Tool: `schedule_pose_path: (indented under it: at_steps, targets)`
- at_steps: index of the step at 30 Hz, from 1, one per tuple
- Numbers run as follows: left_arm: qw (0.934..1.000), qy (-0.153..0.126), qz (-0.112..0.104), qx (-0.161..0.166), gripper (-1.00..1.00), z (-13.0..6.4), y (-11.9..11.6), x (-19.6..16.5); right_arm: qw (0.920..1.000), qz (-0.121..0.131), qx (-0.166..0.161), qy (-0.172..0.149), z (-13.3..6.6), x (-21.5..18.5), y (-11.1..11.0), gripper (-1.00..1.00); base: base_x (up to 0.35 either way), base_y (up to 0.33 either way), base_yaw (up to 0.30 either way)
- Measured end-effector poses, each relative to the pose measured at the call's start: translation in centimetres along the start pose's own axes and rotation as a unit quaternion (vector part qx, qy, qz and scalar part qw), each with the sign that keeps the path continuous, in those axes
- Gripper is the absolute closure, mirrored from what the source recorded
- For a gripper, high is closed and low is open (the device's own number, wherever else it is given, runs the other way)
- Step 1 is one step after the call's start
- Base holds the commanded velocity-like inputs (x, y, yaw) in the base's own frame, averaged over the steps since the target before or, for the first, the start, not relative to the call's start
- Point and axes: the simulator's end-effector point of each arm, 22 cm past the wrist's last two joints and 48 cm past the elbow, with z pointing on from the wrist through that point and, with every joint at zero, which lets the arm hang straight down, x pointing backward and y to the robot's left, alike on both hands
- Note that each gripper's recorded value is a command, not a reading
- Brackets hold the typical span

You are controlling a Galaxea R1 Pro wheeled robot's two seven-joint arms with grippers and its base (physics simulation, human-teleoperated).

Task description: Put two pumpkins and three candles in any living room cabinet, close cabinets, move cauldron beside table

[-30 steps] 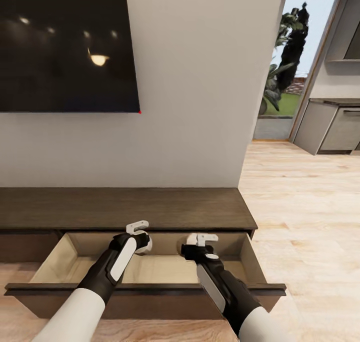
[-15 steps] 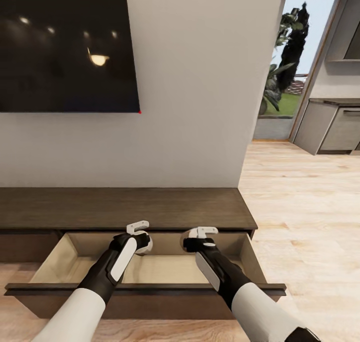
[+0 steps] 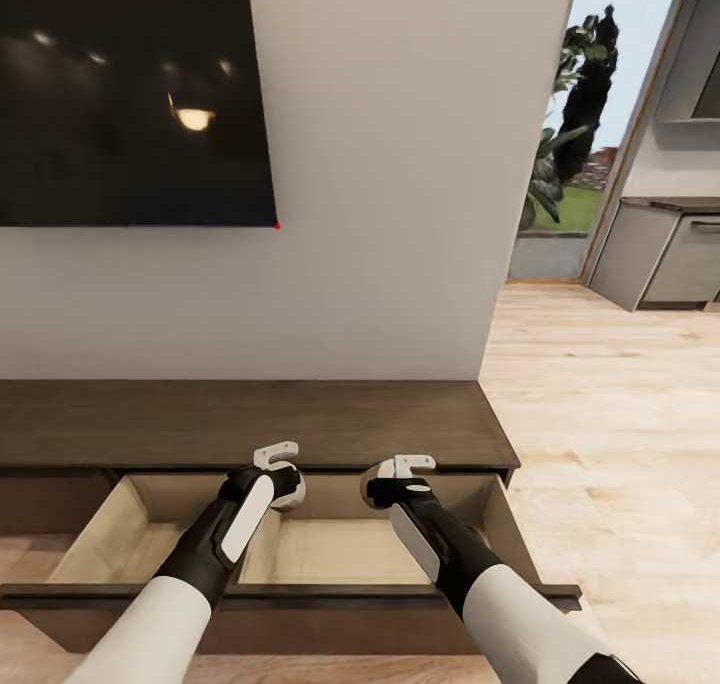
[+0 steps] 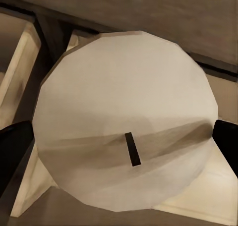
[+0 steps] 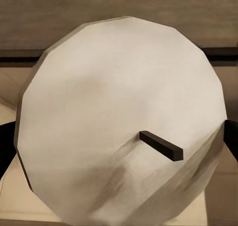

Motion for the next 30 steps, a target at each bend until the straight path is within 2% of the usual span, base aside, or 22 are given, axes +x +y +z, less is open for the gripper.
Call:
schedule_pose_path:
  at_steps: [11, 19, 30]
  targets:
    - [1.0, 0.0, 0.002, 0.001, 1.0, 0.0, -0.2, 0.1, 1.0, 0.0, 0.0, 0.0, 0.0, 0.0, 0.0, 1.0, 0.104, 0.0, 0.0]
    - [0.9998, -0.002, 0.019, 0.003, 1.0, -0.1, -0.9, 0.3, 1.0, 0.0, 0.0, -0.001, 0.0, 0.0, 0.0, 1.0, 0.015, 0.0, 0.0]
    - [0.9998, -0.001, 0.02, 0.004, 1.0, 0.0, -1.0, 0.5, 1.0, 0.001, -0.009, -0.002, 0.1, 0.0, 0.4, 1.0, 0.0, 0.0, 0.0]
